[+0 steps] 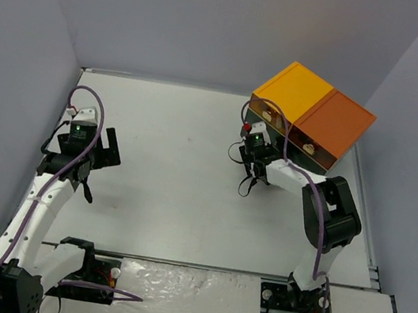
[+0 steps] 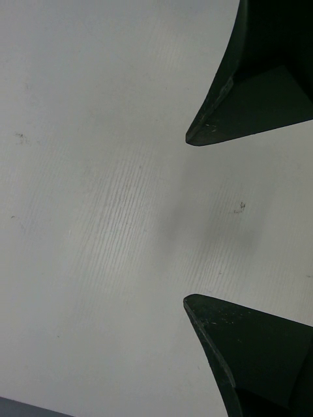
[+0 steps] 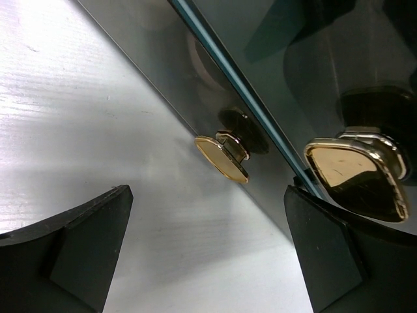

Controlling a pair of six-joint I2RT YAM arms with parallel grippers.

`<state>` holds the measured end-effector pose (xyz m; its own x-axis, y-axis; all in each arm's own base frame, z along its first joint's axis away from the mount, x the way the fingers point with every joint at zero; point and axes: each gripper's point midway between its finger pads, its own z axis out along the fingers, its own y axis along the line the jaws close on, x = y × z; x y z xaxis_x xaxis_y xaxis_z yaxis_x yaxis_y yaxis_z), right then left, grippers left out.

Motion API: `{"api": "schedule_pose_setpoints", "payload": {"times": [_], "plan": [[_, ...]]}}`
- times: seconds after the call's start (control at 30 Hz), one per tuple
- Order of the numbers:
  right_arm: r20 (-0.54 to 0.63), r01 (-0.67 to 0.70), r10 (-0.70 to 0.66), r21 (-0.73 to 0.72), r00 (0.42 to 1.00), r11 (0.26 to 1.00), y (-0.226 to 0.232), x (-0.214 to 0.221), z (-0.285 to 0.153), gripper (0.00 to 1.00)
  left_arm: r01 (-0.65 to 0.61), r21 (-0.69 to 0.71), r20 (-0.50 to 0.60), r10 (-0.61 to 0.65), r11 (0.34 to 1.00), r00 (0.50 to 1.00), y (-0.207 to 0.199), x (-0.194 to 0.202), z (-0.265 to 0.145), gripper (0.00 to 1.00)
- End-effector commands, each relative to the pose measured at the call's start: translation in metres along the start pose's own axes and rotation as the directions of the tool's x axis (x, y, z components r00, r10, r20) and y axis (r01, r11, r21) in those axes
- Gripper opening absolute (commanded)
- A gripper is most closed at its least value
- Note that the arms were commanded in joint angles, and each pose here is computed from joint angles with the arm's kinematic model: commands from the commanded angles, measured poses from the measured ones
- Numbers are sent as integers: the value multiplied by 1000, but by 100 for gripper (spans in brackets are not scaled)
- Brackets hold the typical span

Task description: Organize the makeup

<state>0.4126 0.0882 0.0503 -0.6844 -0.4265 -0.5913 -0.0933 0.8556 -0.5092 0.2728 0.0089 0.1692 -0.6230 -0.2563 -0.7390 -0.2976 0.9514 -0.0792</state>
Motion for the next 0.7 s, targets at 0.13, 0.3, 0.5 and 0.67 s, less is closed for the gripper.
{"api": "schedule_pose_setpoints", "payload": {"times": [0.13,0.3,0.5,0.67], "plan": [[169,-140,143,-30,975,990,-32,-56,-56,100,6,15,78,-8,1000,997,-2,-23,-8,97],[268,-202,256,-214,929,956,-47,-86,-122,100,2,23,74,-3,1000,997,-4,-23,-12,97],[365,-307,428,-346,827,887,-85,-100,-199,100,1,36,81,-4,999,997,-5,-37,-38,97],[416,-390,530,-376,739,840,-125,-84,-252,100,-11,68,131,2,998,991,-8,-66,-78,97]]}}
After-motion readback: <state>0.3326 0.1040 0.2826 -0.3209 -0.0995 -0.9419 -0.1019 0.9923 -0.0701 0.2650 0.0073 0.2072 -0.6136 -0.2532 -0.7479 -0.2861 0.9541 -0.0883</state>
